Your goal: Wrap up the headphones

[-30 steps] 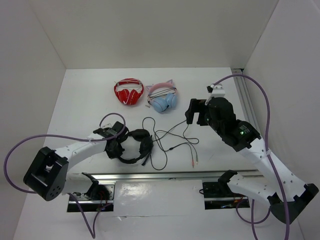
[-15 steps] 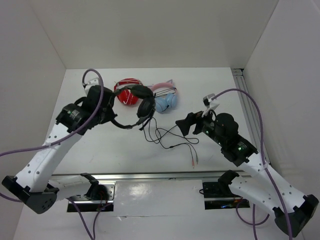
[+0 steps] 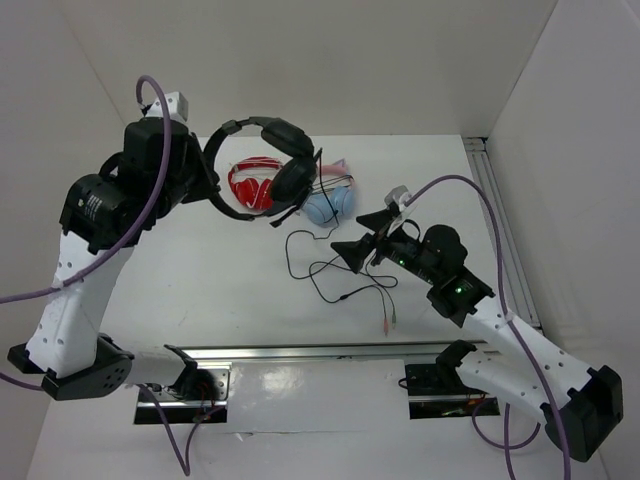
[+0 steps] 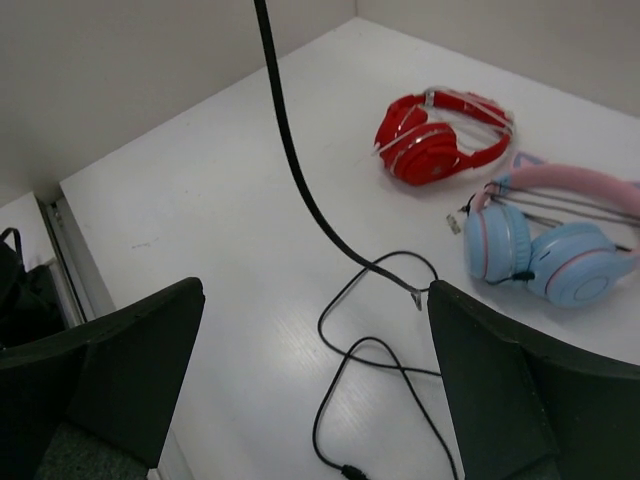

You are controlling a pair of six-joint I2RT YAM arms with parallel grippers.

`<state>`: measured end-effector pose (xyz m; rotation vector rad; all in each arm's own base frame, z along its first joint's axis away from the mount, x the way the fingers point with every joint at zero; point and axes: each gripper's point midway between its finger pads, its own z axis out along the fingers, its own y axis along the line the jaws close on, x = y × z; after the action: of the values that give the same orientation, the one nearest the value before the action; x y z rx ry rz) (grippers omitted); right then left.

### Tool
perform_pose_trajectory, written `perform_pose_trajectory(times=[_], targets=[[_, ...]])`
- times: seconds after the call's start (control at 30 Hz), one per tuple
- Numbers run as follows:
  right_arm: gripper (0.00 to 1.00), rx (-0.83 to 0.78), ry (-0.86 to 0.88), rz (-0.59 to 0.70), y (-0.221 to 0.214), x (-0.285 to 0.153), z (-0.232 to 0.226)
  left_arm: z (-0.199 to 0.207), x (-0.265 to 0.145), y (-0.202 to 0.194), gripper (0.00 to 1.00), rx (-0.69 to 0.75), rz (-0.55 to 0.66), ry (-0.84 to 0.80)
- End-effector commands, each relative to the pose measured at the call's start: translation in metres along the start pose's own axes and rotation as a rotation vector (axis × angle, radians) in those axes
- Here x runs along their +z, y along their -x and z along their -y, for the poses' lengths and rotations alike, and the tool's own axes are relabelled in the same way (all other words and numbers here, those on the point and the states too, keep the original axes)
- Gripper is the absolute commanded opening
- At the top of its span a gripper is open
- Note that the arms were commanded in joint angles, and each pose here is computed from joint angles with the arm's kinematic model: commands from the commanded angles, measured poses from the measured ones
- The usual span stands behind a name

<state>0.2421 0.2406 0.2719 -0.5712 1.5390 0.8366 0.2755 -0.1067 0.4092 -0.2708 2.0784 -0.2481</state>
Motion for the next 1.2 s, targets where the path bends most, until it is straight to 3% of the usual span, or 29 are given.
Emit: perform_pose_trajectory(times=[0.0,0.27,0.37,0.6,0.73,1.0,1.07,1.13,1.17], targets=[[1.00,-0.119,0.035,0.105,0.047,0.002,-0.009,0.020,-0.016,0.036,0.00,0.002,0.095,-0.091],[0.99,-0.116,0.114,0.063,0.024,0.027,-0.012,0.033,-0.023,0.051,0.00,-0.001,0.115,-0.138],[0.93,-0.104,0.129,0.024,0.006,0.047,-0.007,0.035,-0.021,0.050,0.00,0.000,0.111,-0.146],[0.85,-0.120,0.082,0.086,0.009,0.067,0.007,0.034,-0.022,0.048,0.00,-0.002,0.103,-0.154],[0.70,-0.117,0.098,0.070,-0.004,0.082,0.011,0.035,-0.022,0.048,0.00,-0.015,0.095,-0.165],[0.65,-0.057,0.104,0.128,-0.018,0.110,0.022,0.038,-0.027,0.047,0.00,-0.049,0.086,-0.194],[0.57,-0.048,0.094,0.130,-0.025,0.115,0.029,0.035,-0.022,0.045,0.00,-0.059,0.072,-0.174],[0.39,-0.035,0.077,0.133,-0.029,0.118,0.039,0.032,-0.023,0.049,0.00,-0.066,0.083,-0.169],[0.36,-0.010,0.082,0.147,-0.032,0.122,0.040,0.030,-0.022,0.050,0.00,-0.073,0.083,-0.165]])
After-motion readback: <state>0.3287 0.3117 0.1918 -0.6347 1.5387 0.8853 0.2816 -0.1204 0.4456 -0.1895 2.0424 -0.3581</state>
